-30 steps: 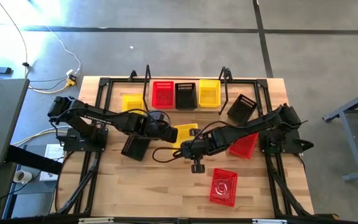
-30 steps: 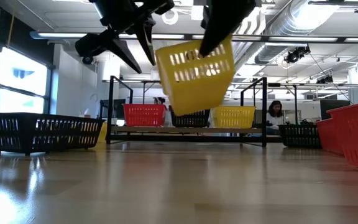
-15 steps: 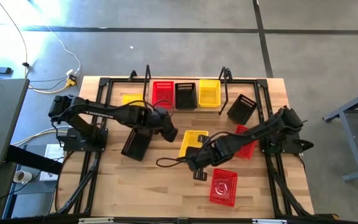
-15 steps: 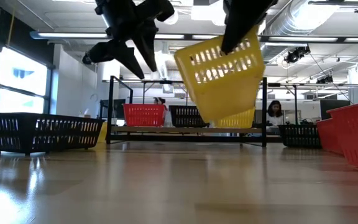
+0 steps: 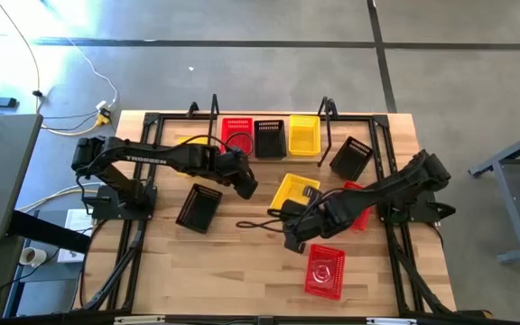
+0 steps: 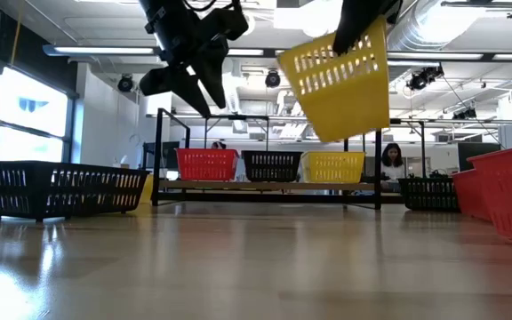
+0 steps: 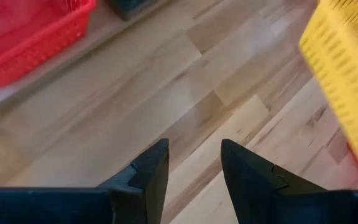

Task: Stack baskets on shelf by color
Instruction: Stack the bottom yellow bin on the yellow bin on the shelf, then stack the bottom black bin on the black bins on the shelf

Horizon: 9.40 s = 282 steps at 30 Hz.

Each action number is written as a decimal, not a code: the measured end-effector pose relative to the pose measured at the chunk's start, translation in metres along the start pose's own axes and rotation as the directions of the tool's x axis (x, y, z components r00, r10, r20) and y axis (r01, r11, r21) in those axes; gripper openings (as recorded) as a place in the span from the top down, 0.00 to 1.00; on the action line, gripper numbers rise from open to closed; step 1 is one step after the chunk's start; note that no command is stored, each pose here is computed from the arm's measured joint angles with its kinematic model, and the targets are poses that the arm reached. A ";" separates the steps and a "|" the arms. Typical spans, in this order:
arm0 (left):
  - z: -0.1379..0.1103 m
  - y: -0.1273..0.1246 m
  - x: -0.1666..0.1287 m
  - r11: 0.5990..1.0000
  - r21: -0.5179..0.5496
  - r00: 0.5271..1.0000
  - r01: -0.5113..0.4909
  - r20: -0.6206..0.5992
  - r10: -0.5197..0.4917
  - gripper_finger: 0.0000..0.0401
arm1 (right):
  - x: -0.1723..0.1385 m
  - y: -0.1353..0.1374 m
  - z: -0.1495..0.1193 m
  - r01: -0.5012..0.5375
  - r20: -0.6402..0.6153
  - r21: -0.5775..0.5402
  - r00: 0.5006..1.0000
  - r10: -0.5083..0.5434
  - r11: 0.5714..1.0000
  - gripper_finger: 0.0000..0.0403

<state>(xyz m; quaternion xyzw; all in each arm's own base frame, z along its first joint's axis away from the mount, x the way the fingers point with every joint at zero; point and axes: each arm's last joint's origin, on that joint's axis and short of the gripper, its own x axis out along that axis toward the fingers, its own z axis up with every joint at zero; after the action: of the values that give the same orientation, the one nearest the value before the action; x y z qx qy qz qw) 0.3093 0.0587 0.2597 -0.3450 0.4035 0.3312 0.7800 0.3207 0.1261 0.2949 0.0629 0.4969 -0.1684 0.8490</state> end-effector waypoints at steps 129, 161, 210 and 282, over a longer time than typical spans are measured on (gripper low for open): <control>0.020 0.000 0.001 0.983 0.080 0.985 0.166 0.034 -0.169 0.66 | 0.041 -0.250 -0.020 0.139 0.224 -0.337 0.973 -0.064 0.931 0.78; -0.138 0.003 -0.059 0.584 0.775 0.930 0.243 -0.358 0.088 0.66 | -0.004 -0.166 -0.030 -0.026 0.362 -0.022 0.932 0.032 0.999 0.78; -0.170 -0.019 -0.021 0.716 0.677 0.978 0.167 -0.204 -0.036 1.00 | -0.020 -0.113 -0.047 -0.109 0.422 0.087 0.904 0.062 0.990 0.78; 0.094 0.001 0.055 0.631 0.774 0.994 -0.058 0.101 -0.033 1.00 | -0.004 -0.181 -0.033 0.288 0.347 0.332 0.848 -0.400 0.898 0.78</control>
<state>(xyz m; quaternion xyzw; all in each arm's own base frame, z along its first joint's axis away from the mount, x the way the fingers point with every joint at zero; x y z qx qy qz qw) 0.3714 0.1482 0.2536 0.0441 0.4674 0.1489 0.8703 0.2282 -0.0331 0.2930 0.0496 0.2852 -0.3941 0.8723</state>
